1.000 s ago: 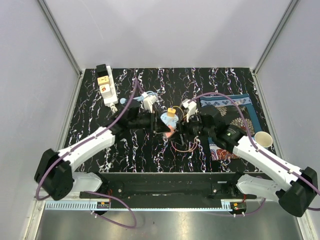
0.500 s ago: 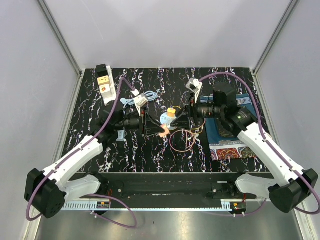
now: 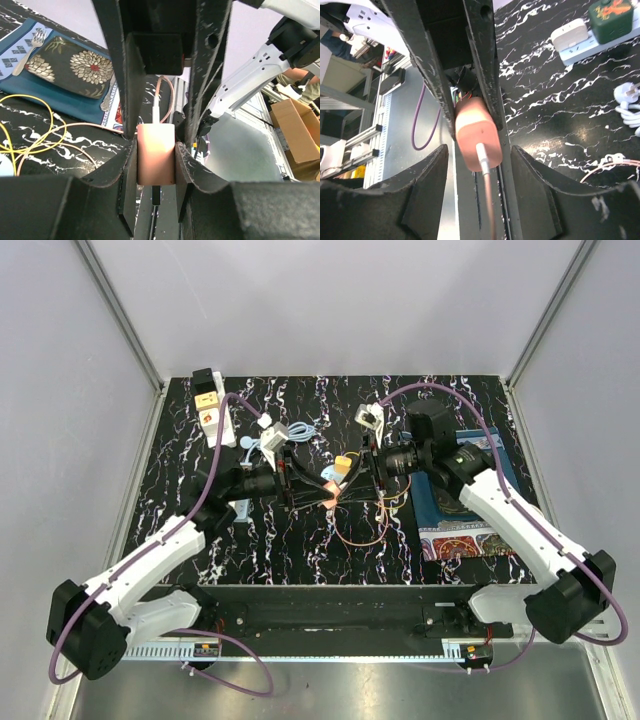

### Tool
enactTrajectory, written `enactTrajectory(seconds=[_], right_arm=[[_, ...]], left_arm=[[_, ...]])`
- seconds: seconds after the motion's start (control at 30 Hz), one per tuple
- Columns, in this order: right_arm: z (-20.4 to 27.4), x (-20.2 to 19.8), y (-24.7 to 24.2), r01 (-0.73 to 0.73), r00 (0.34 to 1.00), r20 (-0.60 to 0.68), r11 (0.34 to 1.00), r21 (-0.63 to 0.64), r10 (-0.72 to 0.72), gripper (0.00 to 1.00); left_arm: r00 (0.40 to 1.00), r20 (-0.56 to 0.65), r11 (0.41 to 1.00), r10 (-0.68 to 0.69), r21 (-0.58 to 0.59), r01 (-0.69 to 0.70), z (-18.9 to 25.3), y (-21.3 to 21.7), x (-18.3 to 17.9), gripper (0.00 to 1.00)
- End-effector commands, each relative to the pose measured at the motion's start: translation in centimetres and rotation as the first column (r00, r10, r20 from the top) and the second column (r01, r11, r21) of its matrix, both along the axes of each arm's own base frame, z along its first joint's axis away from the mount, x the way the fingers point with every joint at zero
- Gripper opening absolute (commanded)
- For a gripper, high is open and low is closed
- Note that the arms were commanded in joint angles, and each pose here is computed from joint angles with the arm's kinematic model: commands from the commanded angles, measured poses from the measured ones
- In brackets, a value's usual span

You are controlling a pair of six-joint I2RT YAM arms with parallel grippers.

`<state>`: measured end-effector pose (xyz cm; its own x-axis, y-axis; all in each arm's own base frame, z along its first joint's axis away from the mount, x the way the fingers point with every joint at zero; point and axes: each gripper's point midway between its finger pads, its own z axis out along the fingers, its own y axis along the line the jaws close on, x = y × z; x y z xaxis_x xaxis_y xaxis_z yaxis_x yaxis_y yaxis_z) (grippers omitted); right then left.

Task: Insert the plug
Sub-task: Pick up the plug from the center of the board.

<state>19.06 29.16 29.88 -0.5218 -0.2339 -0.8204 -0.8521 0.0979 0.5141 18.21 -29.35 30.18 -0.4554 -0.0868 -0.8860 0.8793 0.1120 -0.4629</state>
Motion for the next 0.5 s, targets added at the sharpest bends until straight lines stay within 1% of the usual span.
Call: enactTrajectory(seconds=[0.0, 0.1, 0.13, 0.2, 0.23, 0.27, 0.33, 0.37, 0.4, 0.47], right_arm=[[1.5, -0.2, 0.5, -0.066, 0.997, 0.038, 0.997, 0.042, 0.064, 0.57], [1.3, -0.1, 0.7, -0.072, 0.997, 0.039, 0.997, 0.04, 0.07, 0.53], [1.2, 0.0, 0.7, -0.075, 0.996, 0.042, 0.996, 0.04, 0.073, 0.48], [1.2, 0.0, 0.8, -0.078, 0.996, 0.042, 0.996, 0.04, 0.076, 0.42], [1.2, 0.0, 0.8, -0.085, 0.996, 0.042, 0.995, 0.043, 0.083, 0.37], [1.2, 0.0, 0.8, -0.089, 0.995, 0.045, 0.995, 0.045, 0.086, 0.28], [1.5, -0.2, 0.8, -0.107, 0.993, 0.058, 0.993, 0.054, 0.104, 0.17], [1.4, -0.2, 0.8, -0.104, 0.993, 0.063, 0.993, 0.053, 0.1, 0.08], [1.4, -0.3, 0.7, -0.101, 0.993, 0.063, 0.994, 0.051, 0.098, 0.02], [1.1, 0.3, 0.6, -0.081, 0.992, 0.101, 0.996, 0.04, 0.076, 0.0]], left_arm=[[0.995, 0.096, 0.995, -0.025, -0.094, 0.034, 2.7, -0.7, -0.4, 0.0], [0.996, 0.085, 0.995, -0.027, -0.097, 0.035, 2.5, -1.0, -0.3, 0.0], [0.996, 0.086, 0.994, -0.03, -0.101, 0.039, 2.5, -1.1, -0.3, 0.0], [0.996, 0.084, 0.993, -0.027, -0.116, 0.037, 2.6, -1.1, -0.3, 0.0], [0.996, 0.086, 0.992, -0.025, -0.118, 0.036, 2.7, -1.1, -0.3, 0.0], [0.996, 0.083, 0.993, -0.027, -0.116, 0.037, 2.6, -1.1, -0.3, 0.0], [0.997, 0.074, 0.994, -0.021, -0.109, 0.029, 2.2, -1.1, -0.1, 0.02], [0.998, 0.065, 0.994, -0.019, -0.105, 0.026, 1.9, -1.2, 0.0, 0.05], [0.998, 0.061, 0.994, -0.016, -0.104, 0.022, 1.7, -1.1, 0.0, 0.09], [0.999, 0.053, 0.996, 0.0, -0.093, 0.005, 1.2, -1.1, 0.2, 0.21]])
